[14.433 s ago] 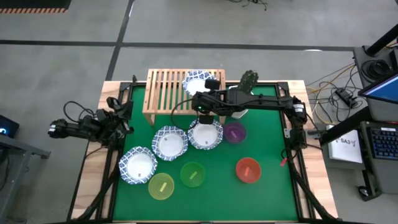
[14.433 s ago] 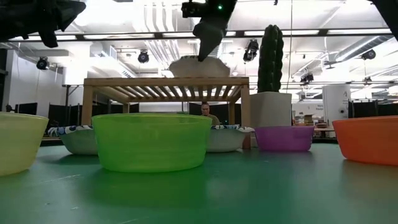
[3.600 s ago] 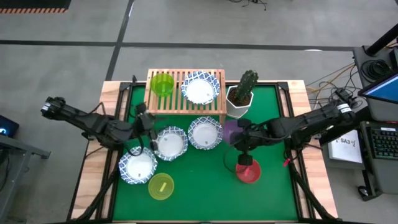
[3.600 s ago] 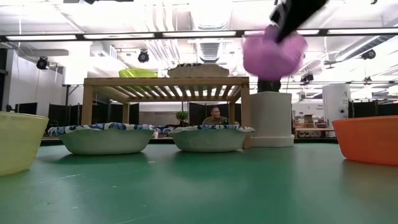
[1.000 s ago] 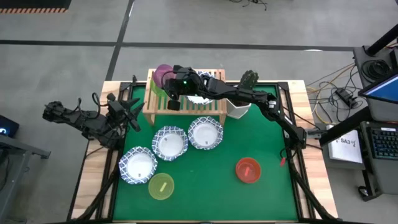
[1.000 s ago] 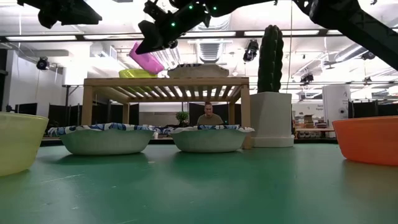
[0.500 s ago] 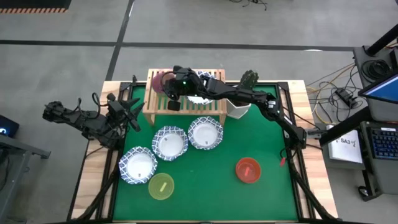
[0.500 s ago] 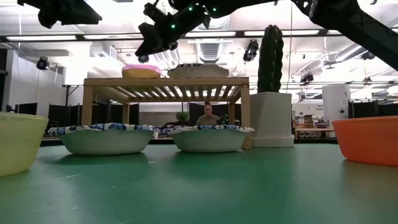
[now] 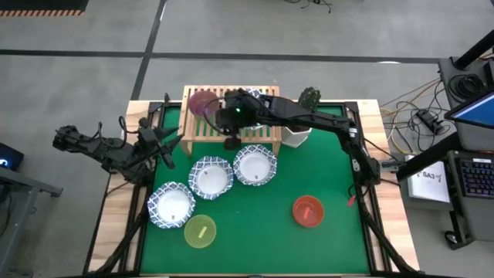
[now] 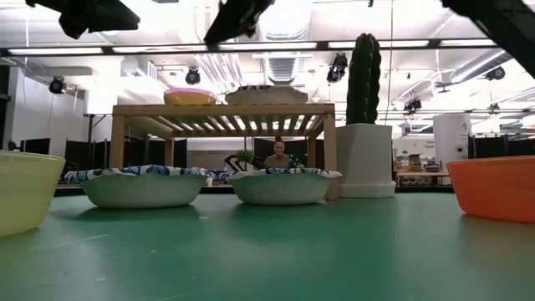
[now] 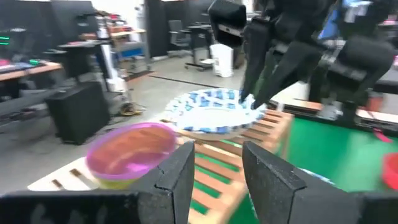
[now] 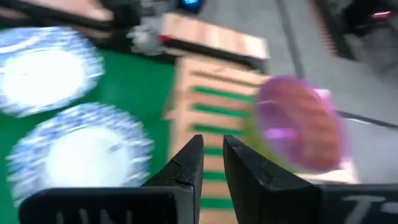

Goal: Place and stack bowls onto a shelf
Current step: Stack the middle white patterned bowl on top of the white patterned bowl on the shelf

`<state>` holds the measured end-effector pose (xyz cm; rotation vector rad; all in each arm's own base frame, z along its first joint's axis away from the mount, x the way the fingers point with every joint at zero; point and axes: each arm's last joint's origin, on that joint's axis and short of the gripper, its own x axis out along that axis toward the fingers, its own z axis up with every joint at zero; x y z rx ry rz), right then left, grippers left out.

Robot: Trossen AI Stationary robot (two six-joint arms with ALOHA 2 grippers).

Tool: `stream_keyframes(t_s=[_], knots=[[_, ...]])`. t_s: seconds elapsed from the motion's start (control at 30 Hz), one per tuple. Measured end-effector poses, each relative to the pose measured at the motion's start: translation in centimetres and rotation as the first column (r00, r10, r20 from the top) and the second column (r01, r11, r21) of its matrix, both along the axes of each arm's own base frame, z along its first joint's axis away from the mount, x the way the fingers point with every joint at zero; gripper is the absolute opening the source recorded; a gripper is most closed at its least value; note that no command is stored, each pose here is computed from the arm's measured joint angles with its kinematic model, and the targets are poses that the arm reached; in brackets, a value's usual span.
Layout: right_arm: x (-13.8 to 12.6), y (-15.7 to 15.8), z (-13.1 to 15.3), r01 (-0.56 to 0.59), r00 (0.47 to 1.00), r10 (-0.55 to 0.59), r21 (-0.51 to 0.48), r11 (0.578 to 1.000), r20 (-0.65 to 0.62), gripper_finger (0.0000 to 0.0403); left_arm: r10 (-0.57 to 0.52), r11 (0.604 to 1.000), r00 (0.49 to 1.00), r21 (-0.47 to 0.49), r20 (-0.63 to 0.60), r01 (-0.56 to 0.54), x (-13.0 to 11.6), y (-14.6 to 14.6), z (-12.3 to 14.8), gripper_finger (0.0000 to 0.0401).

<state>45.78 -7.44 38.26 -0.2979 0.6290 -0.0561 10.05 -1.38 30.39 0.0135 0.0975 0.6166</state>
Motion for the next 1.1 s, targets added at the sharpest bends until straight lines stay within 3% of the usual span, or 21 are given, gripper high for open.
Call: stream_keyframes(t_s=[0.27,0.53,0.8,0.93,1.1], knots=[[-4.3,6.2,1.4,-0.119,0.99,0.126,0.09,0.989,-0.065,0.0026,-0.193,0.98,0.981,-0.036,0.007,0.193,2.2,-1.3,0.0,0.0118],[-10.0,11.5,0.4,-0.22,0.975,0.217,0.133,0.966,0.041,0.0018,-0.265,0.957,0.962,-0.137,-0.06,0.255,5.6,-2.8,-1.5,0.0118],[-16.0,13.3,-2.4,-0.272,0.958,0.247,0.19,0.943,0.147,0.0018,-0.449,0.872,0.885,-0.276,-0.124,0.404,9.1,-4.8,-1.7,0.0118],[-18.2,13.6,-4.6,-0.291,0.95,0.257,0.208,0.934,0.176,0.0018,-0.475,0.854,0.853,-0.348,-0.216,0.387,10.7,-5.6,-1.6,0.0118],[-20.7,14.1,-7.8,-0.307,0.947,0.27,0.246,0.919,0.173,0.0018,-0.439,0.865,0.805,-0.428,-0.4,0.26,12.3,-6.3,-2.1,0.0118]])
